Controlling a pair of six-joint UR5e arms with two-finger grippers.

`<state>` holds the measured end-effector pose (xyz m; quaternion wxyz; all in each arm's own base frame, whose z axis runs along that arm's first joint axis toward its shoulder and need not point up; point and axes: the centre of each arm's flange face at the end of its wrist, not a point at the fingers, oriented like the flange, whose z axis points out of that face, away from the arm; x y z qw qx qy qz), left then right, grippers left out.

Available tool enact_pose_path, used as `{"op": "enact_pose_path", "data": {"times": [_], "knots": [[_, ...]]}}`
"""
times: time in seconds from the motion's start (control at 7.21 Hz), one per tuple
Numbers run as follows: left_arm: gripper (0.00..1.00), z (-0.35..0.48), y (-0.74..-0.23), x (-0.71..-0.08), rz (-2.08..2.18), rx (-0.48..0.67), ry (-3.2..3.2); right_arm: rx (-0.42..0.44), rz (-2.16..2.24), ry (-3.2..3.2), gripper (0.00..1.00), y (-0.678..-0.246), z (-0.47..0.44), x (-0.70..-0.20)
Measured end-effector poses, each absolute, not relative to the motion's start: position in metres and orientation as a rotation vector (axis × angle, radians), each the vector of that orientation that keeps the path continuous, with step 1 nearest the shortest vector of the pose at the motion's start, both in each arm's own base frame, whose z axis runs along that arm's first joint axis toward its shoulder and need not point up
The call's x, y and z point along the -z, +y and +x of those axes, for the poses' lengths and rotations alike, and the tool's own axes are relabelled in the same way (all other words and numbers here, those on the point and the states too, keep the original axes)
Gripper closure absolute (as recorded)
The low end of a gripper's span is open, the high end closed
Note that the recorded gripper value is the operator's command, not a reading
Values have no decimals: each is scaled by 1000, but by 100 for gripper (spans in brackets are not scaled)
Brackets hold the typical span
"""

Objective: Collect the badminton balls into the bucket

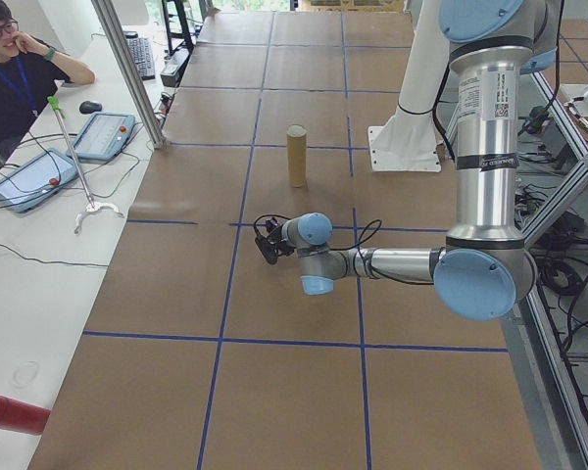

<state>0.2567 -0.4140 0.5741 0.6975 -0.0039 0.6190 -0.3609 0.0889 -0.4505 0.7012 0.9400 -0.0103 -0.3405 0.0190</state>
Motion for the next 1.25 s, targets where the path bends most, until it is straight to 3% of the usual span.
{"op": "enact_pose_path", "data": {"times": [0.55,1.25], "knots": [[100,263,-401,-519,-138,674,1372,-39,-21,-694,0,-450,89,-701],[100,252,-388,-379,-95,460,1108,-39,-21,-694,0,-450,89,-701]]}}
